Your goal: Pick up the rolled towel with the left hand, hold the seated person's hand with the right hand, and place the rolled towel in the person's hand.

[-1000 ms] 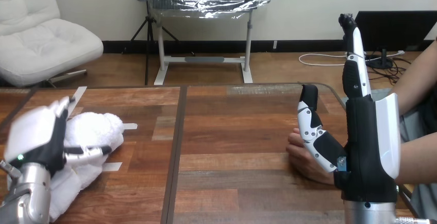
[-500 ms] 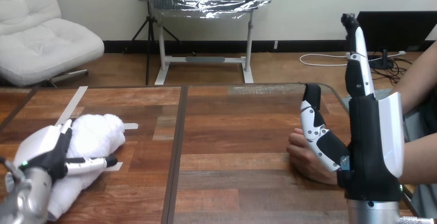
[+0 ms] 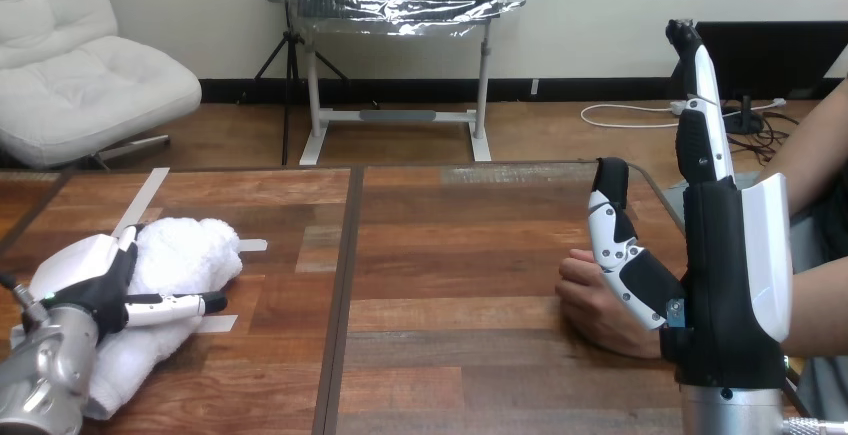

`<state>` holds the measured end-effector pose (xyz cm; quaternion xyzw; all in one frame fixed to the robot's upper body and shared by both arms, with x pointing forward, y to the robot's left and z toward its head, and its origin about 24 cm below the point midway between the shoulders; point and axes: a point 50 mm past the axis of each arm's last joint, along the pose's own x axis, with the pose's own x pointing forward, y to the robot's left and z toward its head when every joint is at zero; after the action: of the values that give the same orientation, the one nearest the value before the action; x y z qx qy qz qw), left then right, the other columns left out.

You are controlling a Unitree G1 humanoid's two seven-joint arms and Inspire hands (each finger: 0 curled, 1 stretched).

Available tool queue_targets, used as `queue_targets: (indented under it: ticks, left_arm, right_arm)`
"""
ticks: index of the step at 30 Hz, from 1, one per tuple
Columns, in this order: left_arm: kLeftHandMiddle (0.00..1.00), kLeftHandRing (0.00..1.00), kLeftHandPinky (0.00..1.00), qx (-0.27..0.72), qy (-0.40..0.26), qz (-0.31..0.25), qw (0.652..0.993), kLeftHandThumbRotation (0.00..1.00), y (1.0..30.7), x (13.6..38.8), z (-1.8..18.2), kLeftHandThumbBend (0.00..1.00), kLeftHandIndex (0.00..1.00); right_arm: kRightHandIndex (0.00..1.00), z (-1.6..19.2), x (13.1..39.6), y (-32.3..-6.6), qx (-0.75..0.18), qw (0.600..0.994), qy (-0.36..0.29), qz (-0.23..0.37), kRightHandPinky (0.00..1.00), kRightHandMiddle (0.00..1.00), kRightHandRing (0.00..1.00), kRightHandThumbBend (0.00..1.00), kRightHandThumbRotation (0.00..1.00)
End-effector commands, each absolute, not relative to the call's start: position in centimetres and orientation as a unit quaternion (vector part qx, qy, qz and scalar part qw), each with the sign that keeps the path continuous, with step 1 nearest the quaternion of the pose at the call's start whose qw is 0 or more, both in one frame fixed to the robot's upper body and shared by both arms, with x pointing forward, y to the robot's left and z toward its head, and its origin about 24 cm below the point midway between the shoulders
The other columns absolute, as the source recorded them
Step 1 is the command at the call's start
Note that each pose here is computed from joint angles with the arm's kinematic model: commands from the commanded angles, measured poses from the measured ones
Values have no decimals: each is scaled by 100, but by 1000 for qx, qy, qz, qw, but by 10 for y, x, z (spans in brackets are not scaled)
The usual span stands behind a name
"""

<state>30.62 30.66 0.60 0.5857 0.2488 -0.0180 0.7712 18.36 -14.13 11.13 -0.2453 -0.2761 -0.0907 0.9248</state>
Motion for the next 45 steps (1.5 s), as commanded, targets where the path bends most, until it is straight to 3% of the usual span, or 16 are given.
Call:
queue_targets:
  ticks: [1,17,29,31,37,45]
  left_arm:
    - [100,100,100,593,265,-40,759,72,297,308,-4,100,100]
    - [100,99,97,634,283,-28,719,75,297,303,-13,100,100]
    - [79,76,72,631,307,-7,712,65,297,302,-17,97,85]
    - [71,67,63,633,307,-5,711,61,297,301,-17,93,78]
    - [60,54,51,625,298,10,722,46,296,300,-18,83,64]
    - [52,46,43,619,278,26,734,22,295,297,-20,71,52]
  right_arm:
    - [99,125,186,-142,-245,914,-307,-96,100,100,100,0,0]
    - [98,126,187,-143,-249,914,-307,-93,100,100,100,0,0]
    - [97,127,188,-144,-256,912,-308,-89,100,100,100,0,0]
    - [97,127,188,-144,-257,912,-308,-89,100,100,100,0,0]
    - [95,127,188,-144,-258,911,-309,-89,100,100,100,0,0]
    - [93,128,188,-144,-258,911,-311,-86,100,100,100,0,0]
